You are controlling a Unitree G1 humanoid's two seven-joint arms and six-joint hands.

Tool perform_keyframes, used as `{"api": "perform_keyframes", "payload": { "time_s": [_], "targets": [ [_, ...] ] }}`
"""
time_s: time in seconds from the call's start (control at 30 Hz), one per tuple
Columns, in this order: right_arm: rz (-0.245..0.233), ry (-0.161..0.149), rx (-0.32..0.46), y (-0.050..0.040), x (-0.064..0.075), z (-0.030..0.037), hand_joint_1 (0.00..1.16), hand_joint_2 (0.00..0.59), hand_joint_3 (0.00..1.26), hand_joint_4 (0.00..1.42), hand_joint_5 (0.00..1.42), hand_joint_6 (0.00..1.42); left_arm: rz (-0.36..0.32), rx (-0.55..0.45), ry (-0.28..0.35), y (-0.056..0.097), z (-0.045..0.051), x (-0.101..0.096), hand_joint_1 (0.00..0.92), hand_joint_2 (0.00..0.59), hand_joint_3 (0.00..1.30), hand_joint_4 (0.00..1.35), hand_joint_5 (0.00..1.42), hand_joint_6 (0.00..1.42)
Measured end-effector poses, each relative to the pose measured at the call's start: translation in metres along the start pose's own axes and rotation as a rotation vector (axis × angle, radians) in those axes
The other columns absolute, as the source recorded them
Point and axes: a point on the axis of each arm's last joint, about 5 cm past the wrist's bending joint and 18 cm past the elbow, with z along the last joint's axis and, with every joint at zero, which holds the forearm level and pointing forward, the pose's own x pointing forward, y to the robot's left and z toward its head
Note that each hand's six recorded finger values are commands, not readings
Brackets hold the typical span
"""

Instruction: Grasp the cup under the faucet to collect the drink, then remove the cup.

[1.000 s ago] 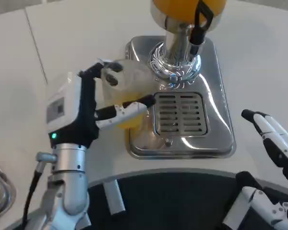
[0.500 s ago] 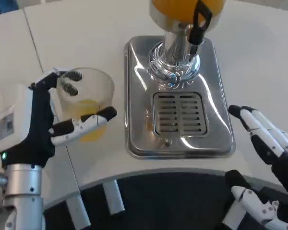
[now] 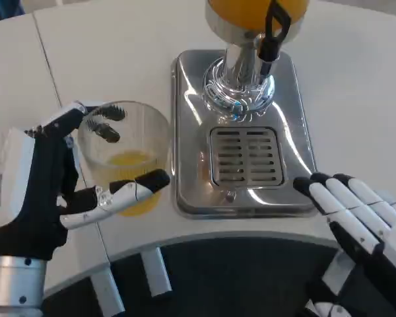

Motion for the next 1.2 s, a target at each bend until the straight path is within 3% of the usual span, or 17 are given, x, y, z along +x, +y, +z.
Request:
{"api": "perform_keyframes", "payload": {
  "time_s": [0.1, 0.27, 0.53, 0.7, 0.93, 1.2],
  "targets": [
    [-0.004, -0.034, -0.004, 0.0016, -0.003, -0.0020, 0.03, 0.515, 0.00, 0.00, 0.00, 0.07, -0.019, -0.019, -0.006, 0.000, 0.0057, -0.008, 0.711, 0.000, 1.18, 1.09, 1.41, 1.42],
    [-0.014, -0.073, -0.013, 0.0035, -0.004, -0.0044, 0.02, 0.515, 0.00, 0.00, 0.00, 0.07, -0.033, -0.041, -0.005, 0.001, 0.0124, -0.016, 0.711, 0.000, 1.18, 1.09, 1.41, 1.42],
    [-0.031, -0.105, -0.015, 0.0029, -0.001, -0.0044, 0.01, 0.515, 0.00, 0.00, 0.00, 0.06, -0.044, -0.090, -0.046, -0.001, 0.0268, -0.023, 0.711, 0.000, 1.17, 1.08, 1.41, 1.42],
    [-0.017, -0.139, -0.014, 0.0020, -0.002, -0.0038, 0.00, 0.517, 0.00, 0.00, 0.00, 0.06, -0.123, -0.092, -0.082, 0.001, 0.0300, -0.038, 0.711, 0.000, 1.17, 1.08, 1.41, 1.42],
    [-0.013, -0.158, -0.011, -0.0012, -0.007, -0.0048, 0.00, 0.522, 0.00, 0.00, 0.00, 0.06, -0.200, -0.077, -0.176, 0.001, 0.0359, -0.048, 0.710, 0.000, 1.17, 1.07, 1.41, 1.42],
    [-0.013, -0.194, -0.003, -0.0023, -0.010, -0.0027, 0.00, 0.525, 0.00, 0.00, 0.00, 0.06, -0.220, -0.072, -0.223, 0.000, 0.0383, -0.052, 0.706, 0.000, 1.18, 1.07, 1.41, 1.42]
  ]
}}
